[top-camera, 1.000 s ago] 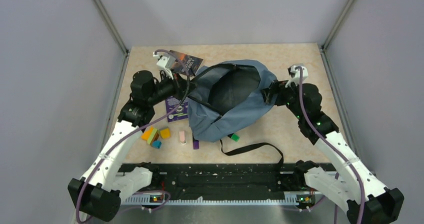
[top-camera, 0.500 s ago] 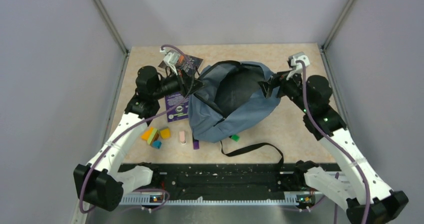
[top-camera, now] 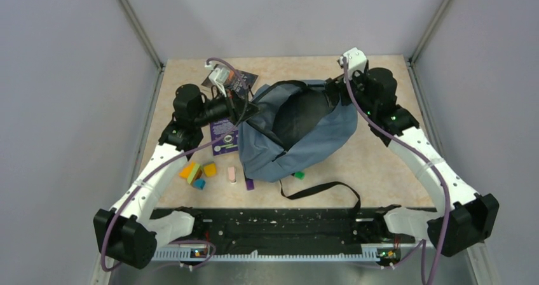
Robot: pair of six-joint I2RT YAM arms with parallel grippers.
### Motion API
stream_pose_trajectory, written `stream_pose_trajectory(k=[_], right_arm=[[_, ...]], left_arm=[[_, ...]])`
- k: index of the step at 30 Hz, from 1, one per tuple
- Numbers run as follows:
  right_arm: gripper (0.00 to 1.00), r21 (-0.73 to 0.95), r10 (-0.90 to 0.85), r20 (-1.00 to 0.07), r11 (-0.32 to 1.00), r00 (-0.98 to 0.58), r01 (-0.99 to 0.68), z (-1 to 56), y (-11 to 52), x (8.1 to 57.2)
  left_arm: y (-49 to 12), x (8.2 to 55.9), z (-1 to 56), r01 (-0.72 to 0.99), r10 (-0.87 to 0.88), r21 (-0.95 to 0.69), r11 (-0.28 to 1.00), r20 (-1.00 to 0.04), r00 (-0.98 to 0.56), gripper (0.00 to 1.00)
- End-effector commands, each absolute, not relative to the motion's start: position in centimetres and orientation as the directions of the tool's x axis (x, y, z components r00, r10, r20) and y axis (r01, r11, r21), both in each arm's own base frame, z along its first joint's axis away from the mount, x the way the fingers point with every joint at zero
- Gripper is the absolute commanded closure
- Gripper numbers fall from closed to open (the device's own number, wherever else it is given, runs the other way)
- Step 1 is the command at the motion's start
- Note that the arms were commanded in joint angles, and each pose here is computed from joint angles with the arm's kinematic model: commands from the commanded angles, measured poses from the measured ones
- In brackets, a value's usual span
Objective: Pack the student bag
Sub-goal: Unzip the student bag at the center of the board.
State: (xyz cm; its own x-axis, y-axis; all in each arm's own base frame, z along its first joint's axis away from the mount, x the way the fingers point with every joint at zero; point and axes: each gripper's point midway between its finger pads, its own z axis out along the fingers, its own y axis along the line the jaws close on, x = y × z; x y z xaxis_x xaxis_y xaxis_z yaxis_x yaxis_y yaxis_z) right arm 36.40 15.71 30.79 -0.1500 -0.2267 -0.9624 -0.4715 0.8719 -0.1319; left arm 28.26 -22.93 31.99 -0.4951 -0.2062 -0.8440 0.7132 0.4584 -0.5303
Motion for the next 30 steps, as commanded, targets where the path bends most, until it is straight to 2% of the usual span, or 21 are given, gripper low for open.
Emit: stream_pose_trajectory(k=[1, 3, 5, 7, 9, 10, 11, 16, 18, 22, 25, 30], right_arm=[[0.15, -0.24, -0.314, -0.946, 0.844, -0.08, -0.479, 31.7, 16.3, 38.2], [0.23, -0.235, -0.322, -0.944, 0.813, -0.076, -0.533, 31.1, 17.3, 37.9], [0.36, -0.215, -0.317, -0.945, 0.787, -0.081, -0.578, 30.7, 18.1, 37.4], [0.58, -0.193, -0.304, -0.949, 0.769, -0.084, -0.609, 30.6, 18.7, 36.9], [0.87, -0.172, -0.279, -0.958, 0.757, -0.074, -0.63, 31.1, 19.2, 36.3], [0.97, -0.162, -0.264, -0.962, 0.752, -0.065, -0.639, 31.4, 19.4, 36.0], [1.0, -0.159, -0.251, -0.967, 0.746, -0.052, -0.646, 31.9, 19.6, 35.7], [1.0, -0.15, -0.207, -0.978, 0.722, -0.005, -0.676, 33.3, 20.1, 34.2], [1.0, -0.148, -0.2, -0.98, 0.716, 0.003, -0.683, 33.7, 20.2, 33.9], [1.0, -0.146, -0.197, -0.98, 0.715, 0.004, -0.684, 33.7, 20.3, 33.8], [1.0, -0.143, -0.197, -0.98, 0.714, -0.001, -0.685, 33.7, 20.3, 33.7], [1.0, -0.143, -0.194, -0.981, 0.709, 0.003, -0.69, 33.9, 20.5, 33.5]], left_arm=[[-22.8, 28.1, 33.5, 0.746, -0.204, -0.487, 0.454, -0.872, -0.445, 1.0], [-22.8, 28.2, 33.3, 0.742, -0.203, -0.489, 0.459, -0.871, -0.448, 1.0], [-22.8, 28.3, 33.2, 0.742, -0.2, -0.488, 0.459, -0.871, -0.449, 1.0], [-22.8, 28.5, 33.3, 0.743, -0.195, -0.482, 0.464, -0.874, -0.445, 1.0], [-22.8, 28.8, 33.6, 0.751, -0.187, -0.463, 0.471, -0.884, -0.428, 0.99], [-22.7, 28.9, 33.3, 0.743, -0.174, -0.467, 0.479, -0.881, -0.441, 0.93], [-22.8, 29.0, 33.3, 0.744, -0.164, -0.461, 0.483, -0.882, -0.441, 0.85], [-24.4, 29.6, 34.3, 0.768, -0.113, -0.425, 0.48, -0.898, -0.426, 0.31], [-26.1, 29.4, 34.9, 0.791, -0.074, -0.399, 0.463, -0.907, -0.414, 0.19], [-29.7, 29.7, 36.3, 0.821, 0.007, -0.338, 0.459, -0.923, -0.384, 0.11], [-31.2, 30.4, 38.1, 0.825, -0.01, -0.339, 0.452, -0.927, -0.375, 0.07], [-31.8, 33.0, 38.4, 0.784, 0.011, -0.296, 0.546, -0.933, -0.36, 0.05]])
